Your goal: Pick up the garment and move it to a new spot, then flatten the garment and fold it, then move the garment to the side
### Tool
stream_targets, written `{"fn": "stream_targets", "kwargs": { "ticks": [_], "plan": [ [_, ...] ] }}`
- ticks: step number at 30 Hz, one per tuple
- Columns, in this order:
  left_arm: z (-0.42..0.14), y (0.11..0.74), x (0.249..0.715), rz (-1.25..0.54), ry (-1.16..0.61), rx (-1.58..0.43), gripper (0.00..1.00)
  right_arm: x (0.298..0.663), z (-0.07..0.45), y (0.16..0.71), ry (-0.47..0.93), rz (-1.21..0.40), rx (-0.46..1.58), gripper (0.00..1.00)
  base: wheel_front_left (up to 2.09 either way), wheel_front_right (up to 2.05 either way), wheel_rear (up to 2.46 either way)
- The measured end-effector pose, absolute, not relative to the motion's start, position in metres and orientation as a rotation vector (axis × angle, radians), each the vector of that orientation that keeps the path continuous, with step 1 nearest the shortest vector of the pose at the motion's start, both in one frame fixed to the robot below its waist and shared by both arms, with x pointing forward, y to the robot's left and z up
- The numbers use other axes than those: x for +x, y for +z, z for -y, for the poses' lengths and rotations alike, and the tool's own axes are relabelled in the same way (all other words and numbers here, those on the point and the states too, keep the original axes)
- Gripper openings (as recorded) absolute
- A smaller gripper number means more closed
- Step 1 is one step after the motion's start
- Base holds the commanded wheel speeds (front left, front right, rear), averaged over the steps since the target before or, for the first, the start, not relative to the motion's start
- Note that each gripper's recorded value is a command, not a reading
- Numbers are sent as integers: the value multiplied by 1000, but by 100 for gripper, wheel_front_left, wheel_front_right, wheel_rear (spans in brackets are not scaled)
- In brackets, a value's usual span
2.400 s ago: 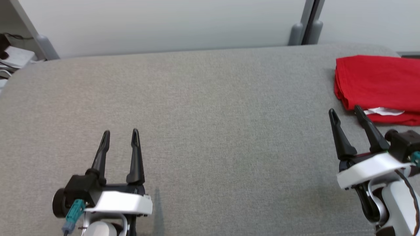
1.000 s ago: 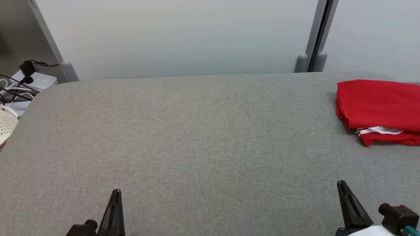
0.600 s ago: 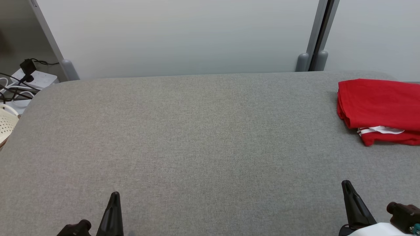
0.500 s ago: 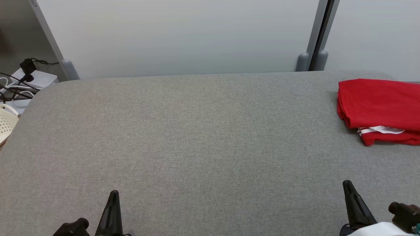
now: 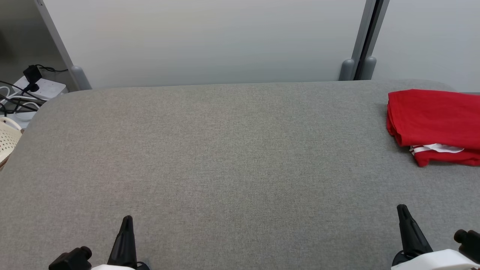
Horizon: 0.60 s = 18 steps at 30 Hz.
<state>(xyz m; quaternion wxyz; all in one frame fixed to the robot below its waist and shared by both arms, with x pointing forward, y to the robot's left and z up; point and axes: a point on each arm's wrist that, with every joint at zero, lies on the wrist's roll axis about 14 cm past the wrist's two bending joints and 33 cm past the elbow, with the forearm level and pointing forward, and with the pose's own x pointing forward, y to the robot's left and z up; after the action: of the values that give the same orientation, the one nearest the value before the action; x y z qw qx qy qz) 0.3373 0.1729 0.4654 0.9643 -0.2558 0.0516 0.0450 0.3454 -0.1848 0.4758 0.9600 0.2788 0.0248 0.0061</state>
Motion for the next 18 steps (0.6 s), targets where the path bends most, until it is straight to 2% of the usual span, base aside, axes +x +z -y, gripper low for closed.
{"fn": "stream_targets", "kwargs": {
  "ticks": [18],
  "plan": [
    [-177, 460, 342, -136, 108, -726, 0, 352, 192, 475, -31, -61, 754, 0, 0, 0, 0]
  ]
}}
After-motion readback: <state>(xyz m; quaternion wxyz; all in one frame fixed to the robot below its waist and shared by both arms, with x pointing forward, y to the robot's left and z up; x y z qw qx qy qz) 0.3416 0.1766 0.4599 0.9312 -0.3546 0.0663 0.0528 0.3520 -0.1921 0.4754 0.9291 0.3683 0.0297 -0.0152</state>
